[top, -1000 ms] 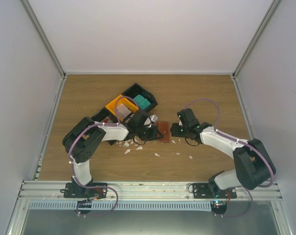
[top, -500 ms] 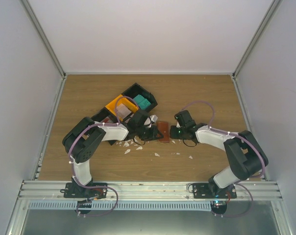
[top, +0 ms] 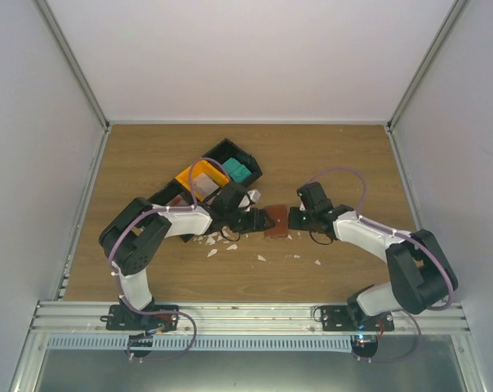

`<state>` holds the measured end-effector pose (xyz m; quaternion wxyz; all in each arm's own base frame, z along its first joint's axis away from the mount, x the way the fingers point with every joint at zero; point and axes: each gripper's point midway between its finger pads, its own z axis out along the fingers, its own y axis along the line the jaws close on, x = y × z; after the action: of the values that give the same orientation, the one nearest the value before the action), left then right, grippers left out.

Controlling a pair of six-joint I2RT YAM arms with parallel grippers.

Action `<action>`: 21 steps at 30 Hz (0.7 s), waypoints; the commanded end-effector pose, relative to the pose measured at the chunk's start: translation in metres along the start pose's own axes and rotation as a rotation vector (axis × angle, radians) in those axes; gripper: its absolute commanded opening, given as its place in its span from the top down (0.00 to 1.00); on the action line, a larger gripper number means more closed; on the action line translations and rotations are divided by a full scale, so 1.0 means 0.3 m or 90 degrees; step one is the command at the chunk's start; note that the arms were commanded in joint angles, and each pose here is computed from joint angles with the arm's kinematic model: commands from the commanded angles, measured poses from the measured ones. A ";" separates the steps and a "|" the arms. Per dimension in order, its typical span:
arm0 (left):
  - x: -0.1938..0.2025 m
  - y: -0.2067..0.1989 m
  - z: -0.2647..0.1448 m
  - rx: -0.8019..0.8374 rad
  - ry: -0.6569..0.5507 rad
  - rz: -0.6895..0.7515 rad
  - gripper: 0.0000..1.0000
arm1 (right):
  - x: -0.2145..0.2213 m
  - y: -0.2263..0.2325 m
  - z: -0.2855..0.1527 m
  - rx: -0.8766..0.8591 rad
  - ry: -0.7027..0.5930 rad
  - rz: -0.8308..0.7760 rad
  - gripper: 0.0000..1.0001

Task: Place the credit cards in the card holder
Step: Open the card holder at the center of the board.

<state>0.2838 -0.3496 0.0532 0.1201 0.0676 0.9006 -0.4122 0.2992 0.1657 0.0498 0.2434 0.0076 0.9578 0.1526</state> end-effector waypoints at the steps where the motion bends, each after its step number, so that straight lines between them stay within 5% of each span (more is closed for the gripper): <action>1: -0.070 -0.059 -0.068 0.003 -0.067 0.056 0.31 | -0.003 -0.003 -0.064 0.007 0.021 0.004 0.99; 13: -0.136 -0.135 -0.151 0.020 -0.142 0.092 0.26 | -0.122 0.207 -0.215 -0.174 -0.037 -0.058 1.00; 21: -0.118 -0.101 -0.134 0.016 -0.134 0.071 0.34 | -0.097 0.117 -0.135 -0.089 -0.022 -0.039 0.99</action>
<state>0.2999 -0.3395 0.1043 0.2155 0.0748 0.8823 -0.4116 0.2990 0.1963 0.1189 0.2601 -0.0453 0.9337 0.2420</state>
